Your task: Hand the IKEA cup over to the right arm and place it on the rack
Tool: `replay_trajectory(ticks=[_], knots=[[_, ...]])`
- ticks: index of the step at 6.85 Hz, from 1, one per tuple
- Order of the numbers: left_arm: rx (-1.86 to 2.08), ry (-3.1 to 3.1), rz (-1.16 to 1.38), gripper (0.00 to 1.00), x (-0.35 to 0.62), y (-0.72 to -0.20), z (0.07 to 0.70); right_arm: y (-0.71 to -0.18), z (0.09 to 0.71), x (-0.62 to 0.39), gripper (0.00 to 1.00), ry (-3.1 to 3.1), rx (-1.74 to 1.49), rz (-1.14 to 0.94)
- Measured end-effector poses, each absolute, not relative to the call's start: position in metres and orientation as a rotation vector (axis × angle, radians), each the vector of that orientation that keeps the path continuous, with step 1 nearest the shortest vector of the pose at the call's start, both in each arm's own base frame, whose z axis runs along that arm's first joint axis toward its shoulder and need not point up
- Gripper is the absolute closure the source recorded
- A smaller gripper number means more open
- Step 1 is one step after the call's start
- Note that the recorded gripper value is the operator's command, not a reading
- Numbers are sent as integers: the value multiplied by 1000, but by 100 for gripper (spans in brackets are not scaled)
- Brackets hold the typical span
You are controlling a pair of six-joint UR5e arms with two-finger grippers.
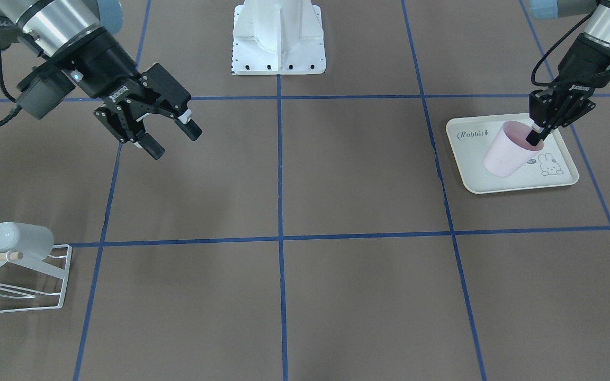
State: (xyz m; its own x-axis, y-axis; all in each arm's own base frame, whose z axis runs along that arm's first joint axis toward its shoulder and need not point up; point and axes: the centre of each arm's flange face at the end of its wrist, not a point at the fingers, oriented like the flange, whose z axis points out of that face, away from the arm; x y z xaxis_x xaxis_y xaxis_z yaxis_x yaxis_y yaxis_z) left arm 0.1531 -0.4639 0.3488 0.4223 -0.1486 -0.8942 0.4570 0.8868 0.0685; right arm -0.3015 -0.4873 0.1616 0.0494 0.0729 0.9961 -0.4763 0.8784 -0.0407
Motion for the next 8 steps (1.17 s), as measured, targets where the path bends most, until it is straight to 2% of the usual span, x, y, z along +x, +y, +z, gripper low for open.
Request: replay_trajectory(ticks=[3, 8], knots=[[229, 1296, -692, 100, 176, -480, 286, -470, 137, -349, 0, -1671, 354, 550], [-45, 1960, -1096, 100, 247, -472, 316, -446, 89, -370, 0, -1900, 359, 733]])
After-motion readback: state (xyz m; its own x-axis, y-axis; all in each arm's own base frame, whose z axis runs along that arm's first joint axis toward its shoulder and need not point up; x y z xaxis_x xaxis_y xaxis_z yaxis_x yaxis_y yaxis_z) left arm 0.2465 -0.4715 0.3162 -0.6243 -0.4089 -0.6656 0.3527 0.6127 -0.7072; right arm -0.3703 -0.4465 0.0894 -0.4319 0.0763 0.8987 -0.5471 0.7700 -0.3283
